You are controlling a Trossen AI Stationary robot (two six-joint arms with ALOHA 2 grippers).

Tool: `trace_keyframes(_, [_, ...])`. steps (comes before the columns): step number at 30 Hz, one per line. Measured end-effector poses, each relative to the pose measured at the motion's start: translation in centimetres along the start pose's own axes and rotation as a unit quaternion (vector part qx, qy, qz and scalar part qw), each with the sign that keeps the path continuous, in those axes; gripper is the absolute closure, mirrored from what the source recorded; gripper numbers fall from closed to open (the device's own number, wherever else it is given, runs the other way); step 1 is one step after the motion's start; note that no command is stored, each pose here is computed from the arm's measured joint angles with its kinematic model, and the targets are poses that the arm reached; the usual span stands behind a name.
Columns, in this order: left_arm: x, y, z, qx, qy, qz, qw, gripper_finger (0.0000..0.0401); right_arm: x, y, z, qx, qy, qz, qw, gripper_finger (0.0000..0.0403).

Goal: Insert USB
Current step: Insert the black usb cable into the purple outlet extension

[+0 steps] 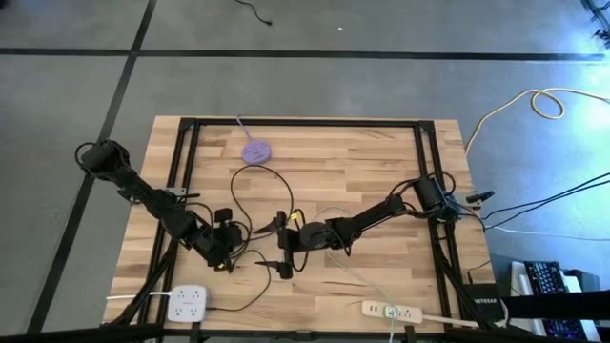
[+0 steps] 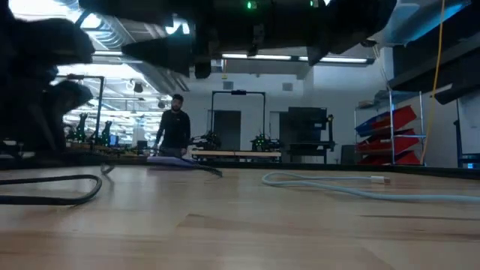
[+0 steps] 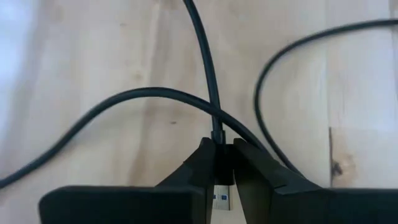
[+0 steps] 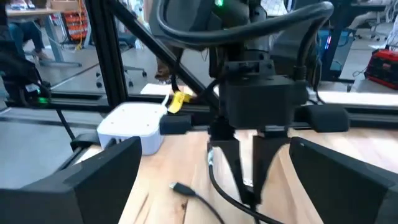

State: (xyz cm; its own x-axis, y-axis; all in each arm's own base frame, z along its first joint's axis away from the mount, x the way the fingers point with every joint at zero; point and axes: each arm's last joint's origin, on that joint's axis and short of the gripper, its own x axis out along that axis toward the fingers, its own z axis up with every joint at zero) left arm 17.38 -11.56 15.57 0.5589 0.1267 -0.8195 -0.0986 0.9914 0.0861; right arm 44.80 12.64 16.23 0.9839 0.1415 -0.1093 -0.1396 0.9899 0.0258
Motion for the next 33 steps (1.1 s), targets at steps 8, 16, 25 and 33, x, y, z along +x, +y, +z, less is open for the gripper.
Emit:
trace_keyframes(8, [-3.0, 0.0, 1.3, 0.008, -0.001, 0.038, 0.999, 0.0367, 0.0, 0.0, -0.5, -0.002, 0.025, 0.0, 1.0, 0.0013])
trace_keyframes(16, [-5.3, -0.5, 2.9, 0.023, -0.004, 0.051, 0.998, 0.0399, -0.2, -1.1, -2.3, -0.191, 0.127, -0.07, 0.971, 0.0013])
trace_keyframes(25, [-5.7, -0.6, 3.3, 0.013, -0.006, 0.048, 0.999, 0.04, 0.7, -3.6, -1.8, -0.241, 0.21, -0.139, 0.937, 0.0061])
trace_keyframes(33, [-5.2, -0.6, 2.3, -0.008, 0.037, 0.022, 0.999, 0.04, 4.2, -3.1, -0.5, -0.245, 0.172, -0.074, 0.951, 0.0111])
